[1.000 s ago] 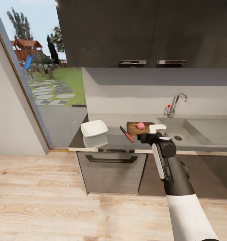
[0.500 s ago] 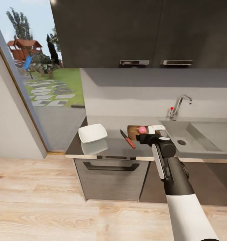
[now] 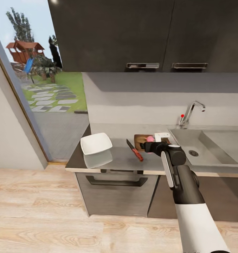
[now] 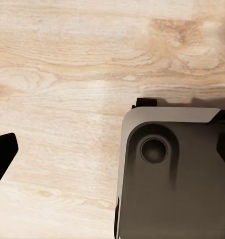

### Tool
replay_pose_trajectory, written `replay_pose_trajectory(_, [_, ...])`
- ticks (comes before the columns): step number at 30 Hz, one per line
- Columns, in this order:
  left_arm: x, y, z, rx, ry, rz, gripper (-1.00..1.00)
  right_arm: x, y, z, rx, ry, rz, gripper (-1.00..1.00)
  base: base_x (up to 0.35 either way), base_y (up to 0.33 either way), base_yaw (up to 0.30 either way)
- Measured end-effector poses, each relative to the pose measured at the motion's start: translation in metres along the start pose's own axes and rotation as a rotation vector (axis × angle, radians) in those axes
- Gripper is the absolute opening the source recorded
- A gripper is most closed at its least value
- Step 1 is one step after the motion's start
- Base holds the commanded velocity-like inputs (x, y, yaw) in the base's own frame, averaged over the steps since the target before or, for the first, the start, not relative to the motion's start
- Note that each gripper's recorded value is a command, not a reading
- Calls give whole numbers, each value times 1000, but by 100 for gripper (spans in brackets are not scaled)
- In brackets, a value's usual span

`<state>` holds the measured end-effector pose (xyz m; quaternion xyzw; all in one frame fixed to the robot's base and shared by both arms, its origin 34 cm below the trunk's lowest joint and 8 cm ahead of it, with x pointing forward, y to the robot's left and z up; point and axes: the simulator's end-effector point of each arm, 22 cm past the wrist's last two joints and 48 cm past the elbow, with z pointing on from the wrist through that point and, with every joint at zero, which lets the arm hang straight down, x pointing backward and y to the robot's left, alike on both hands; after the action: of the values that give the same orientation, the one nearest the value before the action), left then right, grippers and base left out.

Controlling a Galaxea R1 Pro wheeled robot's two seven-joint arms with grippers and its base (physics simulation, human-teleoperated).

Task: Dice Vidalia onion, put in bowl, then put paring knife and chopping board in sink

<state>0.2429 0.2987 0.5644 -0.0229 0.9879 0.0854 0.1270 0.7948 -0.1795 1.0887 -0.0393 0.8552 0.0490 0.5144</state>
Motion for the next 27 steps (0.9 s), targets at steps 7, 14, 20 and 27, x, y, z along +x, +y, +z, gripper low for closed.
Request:
replay_pose_trajectory(7, [0,0,0,0,0,0,100,15,-42,7,53,23,106,100,1,0,0])
replay_pose_trajectory(14, [0,0,0,0,0,0,100,27,-42,20,50,27,108,100,0,0,0])
replay_pose_trajectory(20, [0,0,0,0,1,0,100,30,-40,22,47,29,106,100,3,1,0])
replay_pose_trajectory(27, [0,0,0,-1,1,0,100,46,-37,30,43,69,105,100,98,71,0])
